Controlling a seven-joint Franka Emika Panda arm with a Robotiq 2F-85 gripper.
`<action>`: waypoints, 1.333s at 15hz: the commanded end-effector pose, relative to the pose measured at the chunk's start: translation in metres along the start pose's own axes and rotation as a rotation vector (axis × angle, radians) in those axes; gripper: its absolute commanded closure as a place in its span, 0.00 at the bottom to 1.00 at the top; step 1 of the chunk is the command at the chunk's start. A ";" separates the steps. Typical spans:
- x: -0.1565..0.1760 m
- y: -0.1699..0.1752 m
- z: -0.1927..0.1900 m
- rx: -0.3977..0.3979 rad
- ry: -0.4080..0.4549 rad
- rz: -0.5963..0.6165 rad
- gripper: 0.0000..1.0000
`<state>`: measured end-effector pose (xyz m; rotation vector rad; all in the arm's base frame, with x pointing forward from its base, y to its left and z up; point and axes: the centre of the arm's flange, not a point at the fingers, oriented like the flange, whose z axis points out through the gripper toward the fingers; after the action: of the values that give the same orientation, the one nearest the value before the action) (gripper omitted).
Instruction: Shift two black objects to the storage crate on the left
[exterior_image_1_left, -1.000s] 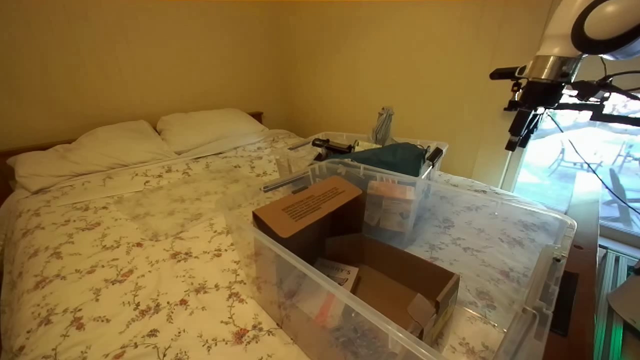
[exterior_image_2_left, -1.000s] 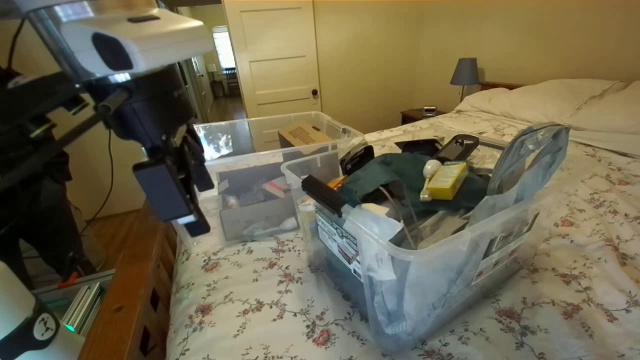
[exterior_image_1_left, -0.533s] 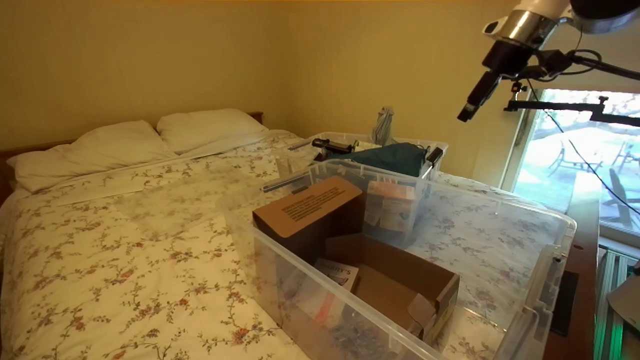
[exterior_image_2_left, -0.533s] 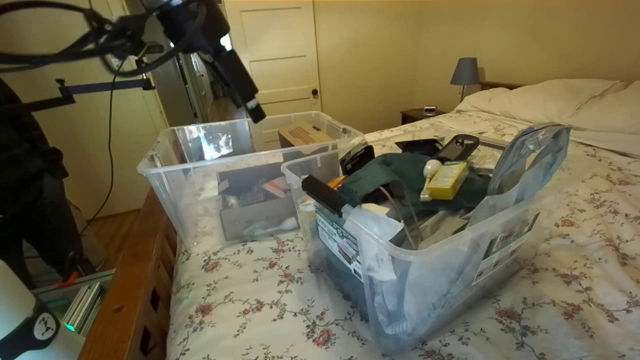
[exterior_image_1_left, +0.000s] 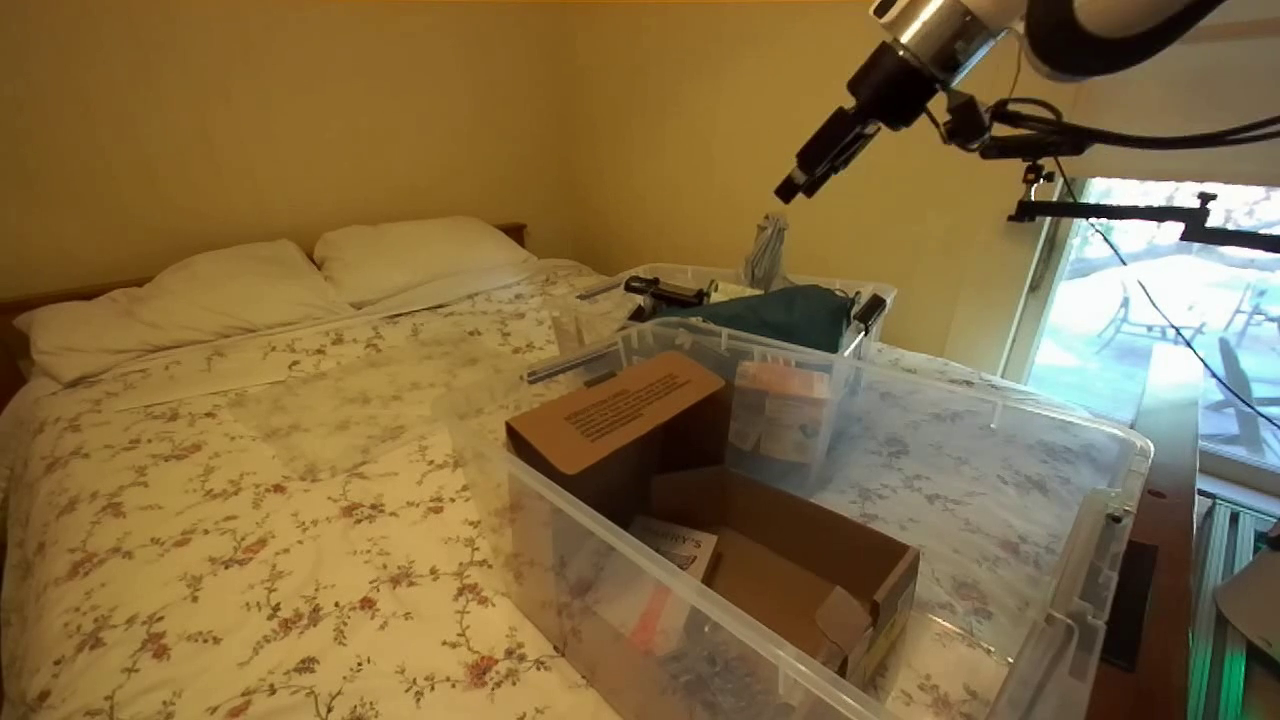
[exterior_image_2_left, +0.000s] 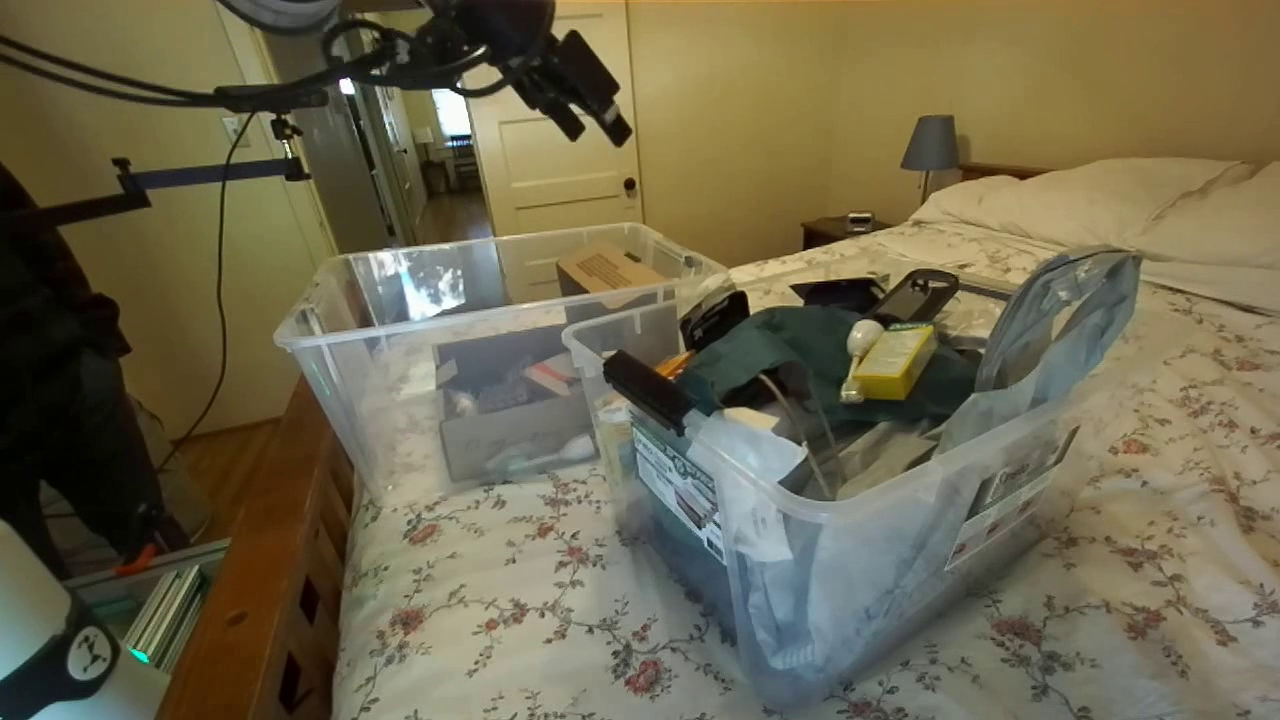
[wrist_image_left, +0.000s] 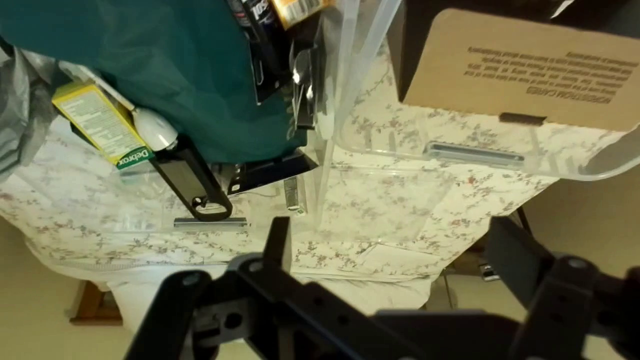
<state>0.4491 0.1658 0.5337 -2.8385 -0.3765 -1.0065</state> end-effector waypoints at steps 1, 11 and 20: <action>0.030 0.021 0.041 -0.098 0.013 -0.064 0.00; -0.025 0.058 0.081 -0.189 -0.170 -0.295 0.00; -0.058 0.005 0.144 -0.205 -0.282 -0.486 0.00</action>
<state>0.4852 0.1512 0.4036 -3.1443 -1.0274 -0.7539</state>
